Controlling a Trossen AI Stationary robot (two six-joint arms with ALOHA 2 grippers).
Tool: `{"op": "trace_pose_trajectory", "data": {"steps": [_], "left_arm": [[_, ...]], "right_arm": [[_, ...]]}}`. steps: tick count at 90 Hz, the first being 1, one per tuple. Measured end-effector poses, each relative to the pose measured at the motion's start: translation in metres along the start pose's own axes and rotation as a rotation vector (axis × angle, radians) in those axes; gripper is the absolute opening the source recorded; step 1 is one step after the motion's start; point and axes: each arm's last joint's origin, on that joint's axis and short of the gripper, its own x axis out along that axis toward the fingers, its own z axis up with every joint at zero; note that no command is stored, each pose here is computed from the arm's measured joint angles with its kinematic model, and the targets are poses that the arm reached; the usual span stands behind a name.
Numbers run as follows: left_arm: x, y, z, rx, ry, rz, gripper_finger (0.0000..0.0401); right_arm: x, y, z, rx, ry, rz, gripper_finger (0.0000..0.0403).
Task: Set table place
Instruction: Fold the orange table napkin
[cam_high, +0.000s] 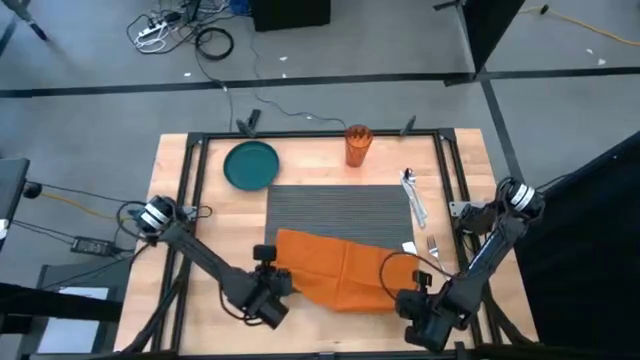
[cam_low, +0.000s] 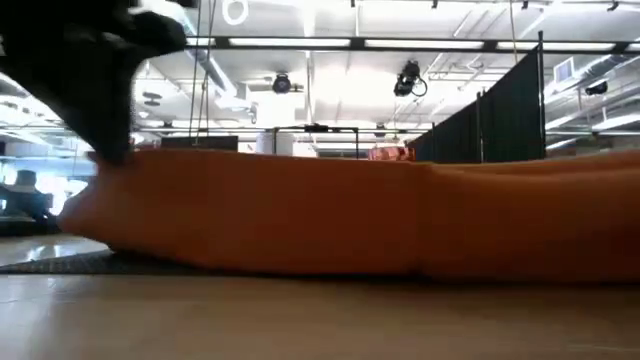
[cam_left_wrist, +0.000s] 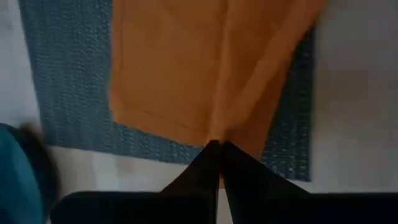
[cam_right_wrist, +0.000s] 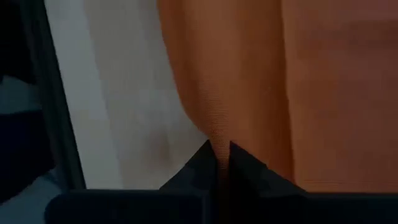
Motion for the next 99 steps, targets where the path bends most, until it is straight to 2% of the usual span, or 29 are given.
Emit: {"op": "trace_pose_trajectory", "data": {"steps": [30,42,58,99], "left_arm": [[0.026,0.054,0.019,0.001,0.078,0.099,0.0000],[0.036,0.077,0.026,0.002,0.091,0.158,0.0000],[0.047,0.100,0.031,-0.016,0.124,0.173,0.0000],[0.074,0.104,0.020,-0.044,0.136,0.176,0.0000]], "right_arm": [[-0.031,-0.035,0.016,0.180,-0.013,-0.135,0.0000],[-0.030,-0.044,0.019,0.212,0.014,-0.210,0.0000],[-0.017,-0.054,0.022,0.221,0.045,-0.280,0.0000],[0.009,-0.082,0.016,0.183,0.121,-0.377,0.0000]]}}
